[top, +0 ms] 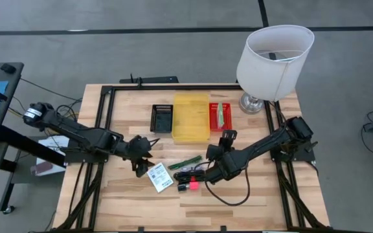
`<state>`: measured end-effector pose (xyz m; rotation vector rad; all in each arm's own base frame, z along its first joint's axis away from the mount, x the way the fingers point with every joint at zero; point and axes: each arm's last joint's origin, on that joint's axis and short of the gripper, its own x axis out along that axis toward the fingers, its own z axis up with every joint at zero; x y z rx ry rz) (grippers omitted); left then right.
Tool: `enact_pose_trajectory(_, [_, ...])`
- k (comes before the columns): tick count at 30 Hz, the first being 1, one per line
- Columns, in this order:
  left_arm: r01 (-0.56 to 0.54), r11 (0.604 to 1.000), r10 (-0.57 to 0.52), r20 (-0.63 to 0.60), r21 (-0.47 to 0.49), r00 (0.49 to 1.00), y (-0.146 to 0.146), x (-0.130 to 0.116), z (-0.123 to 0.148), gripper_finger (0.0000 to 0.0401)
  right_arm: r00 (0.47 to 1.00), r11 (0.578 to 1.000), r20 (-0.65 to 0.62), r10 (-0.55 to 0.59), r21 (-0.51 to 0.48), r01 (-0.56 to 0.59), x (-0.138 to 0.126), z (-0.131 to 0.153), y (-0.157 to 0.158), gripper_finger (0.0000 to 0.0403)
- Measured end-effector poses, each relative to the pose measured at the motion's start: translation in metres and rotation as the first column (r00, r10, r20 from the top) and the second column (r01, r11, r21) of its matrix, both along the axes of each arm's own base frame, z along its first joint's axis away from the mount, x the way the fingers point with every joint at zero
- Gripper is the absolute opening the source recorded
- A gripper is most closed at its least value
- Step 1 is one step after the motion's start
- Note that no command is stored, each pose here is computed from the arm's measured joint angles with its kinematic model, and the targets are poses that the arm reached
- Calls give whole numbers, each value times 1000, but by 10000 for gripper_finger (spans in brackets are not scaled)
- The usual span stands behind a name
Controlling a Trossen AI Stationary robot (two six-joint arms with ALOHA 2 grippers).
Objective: Pick and place items into bin
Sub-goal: Put the white and green card reader box into the red bin
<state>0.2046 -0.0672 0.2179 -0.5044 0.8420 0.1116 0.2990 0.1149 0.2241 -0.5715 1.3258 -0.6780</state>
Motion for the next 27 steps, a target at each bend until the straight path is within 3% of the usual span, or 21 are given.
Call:
enact_pose_trajectory(4, [-5, 1000, 6, 57, -9, 998, -17, 5, 21, 192, 998, 999, -38, -42, -35, 41, -7, 3, -4, 120])
enact_pose_trajectory(8, [-14, 1000, 14, 27, 11, 1000, -37, 13, 33, 192, 996, 995, -24, -82, -54, 81, -10, 3, -5, 120])
enact_pose_trajectory(17, [0, 996, 15, -167, 91, 986, -82, 56, 33, 192, 997, 996, -15, -72, -52, 71, -12, 3, -1, 120])
enact_pose_trajectory(27, [44, 981, 26, -356, 187, 934, -113, 92, 16, 192, 998, 998, -51, -48, -51, 46, -13, 3, 0, 120])
